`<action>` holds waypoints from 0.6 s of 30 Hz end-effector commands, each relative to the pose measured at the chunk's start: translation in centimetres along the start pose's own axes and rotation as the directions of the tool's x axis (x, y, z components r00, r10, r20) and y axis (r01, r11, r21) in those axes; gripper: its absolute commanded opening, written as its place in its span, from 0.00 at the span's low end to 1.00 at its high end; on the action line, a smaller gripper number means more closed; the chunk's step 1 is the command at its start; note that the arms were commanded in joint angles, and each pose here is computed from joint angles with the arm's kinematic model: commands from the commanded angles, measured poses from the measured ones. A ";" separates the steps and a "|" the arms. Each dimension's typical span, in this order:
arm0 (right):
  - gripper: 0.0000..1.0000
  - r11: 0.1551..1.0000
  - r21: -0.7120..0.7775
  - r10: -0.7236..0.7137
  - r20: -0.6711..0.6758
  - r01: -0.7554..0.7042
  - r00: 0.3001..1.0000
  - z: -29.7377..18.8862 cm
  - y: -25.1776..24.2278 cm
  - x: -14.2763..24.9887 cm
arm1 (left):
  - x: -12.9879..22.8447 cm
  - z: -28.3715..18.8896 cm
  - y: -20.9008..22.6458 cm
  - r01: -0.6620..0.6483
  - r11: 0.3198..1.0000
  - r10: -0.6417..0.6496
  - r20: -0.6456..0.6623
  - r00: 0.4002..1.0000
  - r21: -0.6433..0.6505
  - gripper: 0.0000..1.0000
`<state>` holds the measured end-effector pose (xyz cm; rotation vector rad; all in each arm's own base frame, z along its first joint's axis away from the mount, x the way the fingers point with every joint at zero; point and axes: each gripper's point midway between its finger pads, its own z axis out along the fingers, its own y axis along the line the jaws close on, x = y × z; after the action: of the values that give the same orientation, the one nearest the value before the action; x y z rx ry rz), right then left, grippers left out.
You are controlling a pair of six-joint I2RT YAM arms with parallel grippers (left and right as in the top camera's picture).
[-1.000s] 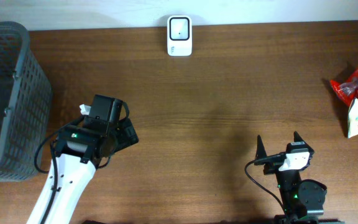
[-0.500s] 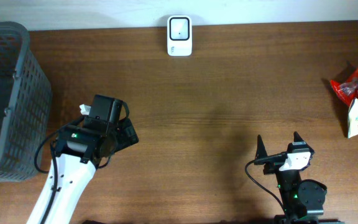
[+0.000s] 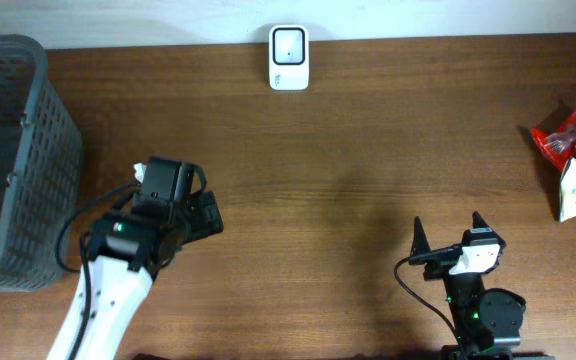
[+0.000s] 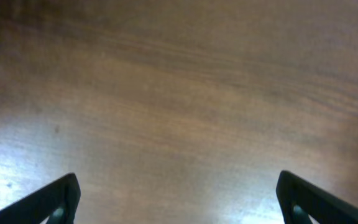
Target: Scan the item barcode
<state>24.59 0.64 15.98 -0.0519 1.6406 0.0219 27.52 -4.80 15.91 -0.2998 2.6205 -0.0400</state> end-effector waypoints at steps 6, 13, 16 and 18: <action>0.99 1.000 0.024 0.012 -0.003 -0.012 1.000 0.0 -0.5 0.3 | 4.3 -3.8 -2.3 -0.500 0.836 0.272 0.621 0.735 0.225 0.99; 0.99 1.000 0.025 0.012 -0.003 -0.012 1.000 0.0 -0.5 0.3 | 4.5 -4.0 0.4 -0.433 0.888 0.198 0.725 0.659 0.151 0.99; 0.98 1.000 0.024 0.012 -0.003 -0.012 1.000 0.0 -0.5 0.3 | 3.8 -2.6 1.7 -0.384 0.915 0.154 0.768 0.621 0.127 0.99; 0.98 1.000 0.025 0.012 -0.003 -0.012 1.000 0.0 -0.5 0.3 | 2.6 -2.7 1.7 -0.376 0.918 0.118 0.822 0.556 0.123 0.99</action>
<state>24.59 0.53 15.97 -0.0472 1.6408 0.0163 22.96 -3.84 17.07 0.1524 1.7320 -0.1474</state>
